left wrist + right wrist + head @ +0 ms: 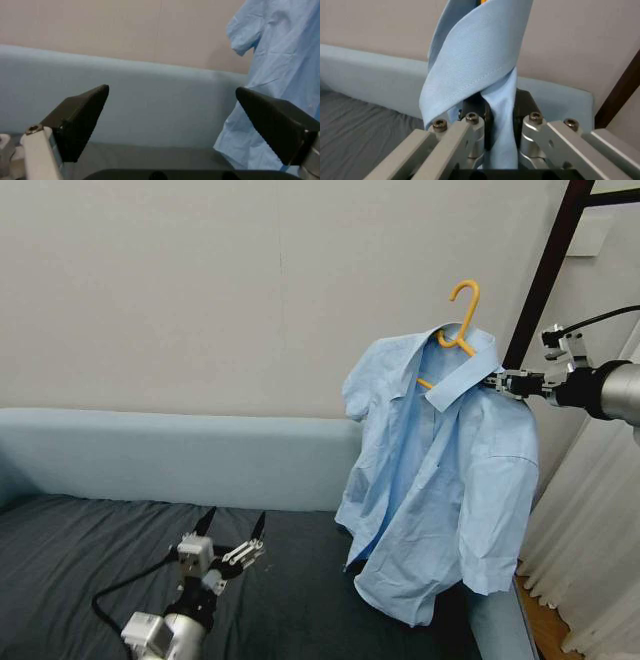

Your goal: Pick up the clothes from the sofa and hang them on the clothes hanger.

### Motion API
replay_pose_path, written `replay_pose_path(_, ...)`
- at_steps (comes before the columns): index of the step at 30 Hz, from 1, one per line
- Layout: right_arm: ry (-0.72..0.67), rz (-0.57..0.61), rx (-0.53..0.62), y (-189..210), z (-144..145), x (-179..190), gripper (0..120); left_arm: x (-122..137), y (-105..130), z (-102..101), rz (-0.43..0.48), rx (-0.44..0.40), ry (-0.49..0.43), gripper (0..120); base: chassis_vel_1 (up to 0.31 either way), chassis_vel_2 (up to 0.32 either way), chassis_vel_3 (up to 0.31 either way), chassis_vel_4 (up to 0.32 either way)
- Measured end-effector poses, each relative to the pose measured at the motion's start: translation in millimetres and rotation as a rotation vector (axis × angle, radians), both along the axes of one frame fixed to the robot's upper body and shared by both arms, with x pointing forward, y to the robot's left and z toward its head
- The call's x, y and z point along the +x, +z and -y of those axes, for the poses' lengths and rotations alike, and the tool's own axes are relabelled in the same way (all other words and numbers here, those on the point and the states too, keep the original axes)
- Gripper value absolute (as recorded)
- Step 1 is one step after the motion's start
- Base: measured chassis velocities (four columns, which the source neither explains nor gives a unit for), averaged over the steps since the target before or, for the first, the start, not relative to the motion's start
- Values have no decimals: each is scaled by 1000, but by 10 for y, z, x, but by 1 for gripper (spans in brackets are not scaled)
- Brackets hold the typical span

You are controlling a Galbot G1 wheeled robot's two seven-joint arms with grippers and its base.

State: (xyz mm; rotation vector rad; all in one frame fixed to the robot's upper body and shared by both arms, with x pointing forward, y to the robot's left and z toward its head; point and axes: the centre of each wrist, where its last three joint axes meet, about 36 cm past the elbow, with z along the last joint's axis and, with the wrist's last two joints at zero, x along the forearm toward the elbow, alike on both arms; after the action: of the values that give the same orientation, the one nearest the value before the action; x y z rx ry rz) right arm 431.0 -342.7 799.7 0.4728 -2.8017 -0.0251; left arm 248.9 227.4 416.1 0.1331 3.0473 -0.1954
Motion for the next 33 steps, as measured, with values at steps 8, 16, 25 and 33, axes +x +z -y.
replay_pose_path(8, -19, 47, 4, -196, -52, 355, 7, -244, -138, 200, -1, -32, 69, 100, 0, 0, 0, 0)
replay_pose_path(16, -81, 68, 71, -3, 19, 810, 7, -277, -190, 353, -14, -45, 98, 100, 0, 0, 0, 0)
replay_pose_path(25, -187, 128, 98, 912, 127, 943, 7, -265, -233, 415, -15, -40, 116, 100, 0, 0, 0, 0)
replay_pose_path(33, -288, 163, 11, 1196, 141, 818, 7, -275, -234, 420, -6, -16, 127, 100, 0, 0, 0, 0)
